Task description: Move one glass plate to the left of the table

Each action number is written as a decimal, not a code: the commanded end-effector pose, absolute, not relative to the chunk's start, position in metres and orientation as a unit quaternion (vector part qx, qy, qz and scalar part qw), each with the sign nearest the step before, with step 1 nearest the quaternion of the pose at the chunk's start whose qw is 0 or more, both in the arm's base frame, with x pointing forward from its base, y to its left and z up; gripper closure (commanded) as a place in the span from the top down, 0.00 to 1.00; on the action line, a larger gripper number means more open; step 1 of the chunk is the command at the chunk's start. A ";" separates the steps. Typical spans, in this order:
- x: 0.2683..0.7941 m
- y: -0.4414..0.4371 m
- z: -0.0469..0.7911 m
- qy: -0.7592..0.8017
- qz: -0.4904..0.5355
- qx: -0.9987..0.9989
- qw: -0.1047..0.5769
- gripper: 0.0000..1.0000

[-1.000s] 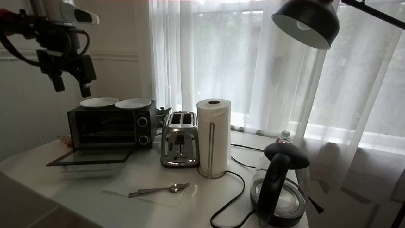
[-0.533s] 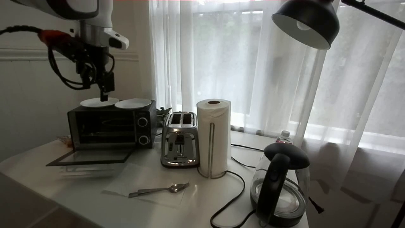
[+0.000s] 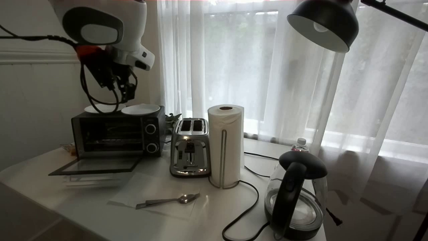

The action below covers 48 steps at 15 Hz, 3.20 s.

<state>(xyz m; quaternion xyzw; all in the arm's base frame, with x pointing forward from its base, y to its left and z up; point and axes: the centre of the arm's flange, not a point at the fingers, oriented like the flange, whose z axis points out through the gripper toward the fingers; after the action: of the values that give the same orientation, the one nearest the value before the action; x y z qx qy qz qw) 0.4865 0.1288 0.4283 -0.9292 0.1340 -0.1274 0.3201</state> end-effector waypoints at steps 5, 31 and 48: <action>0.497 0.131 0.414 0.101 -0.169 -0.931 0.306 1.00; 0.609 0.113 0.318 0.205 -0.204 -0.876 0.385 1.00; 0.621 0.124 0.321 0.212 -0.176 -0.866 0.418 1.00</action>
<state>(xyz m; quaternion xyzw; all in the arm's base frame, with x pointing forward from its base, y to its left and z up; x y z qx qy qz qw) 0.6156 0.1159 0.3168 -0.8682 0.2137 -0.1823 0.4091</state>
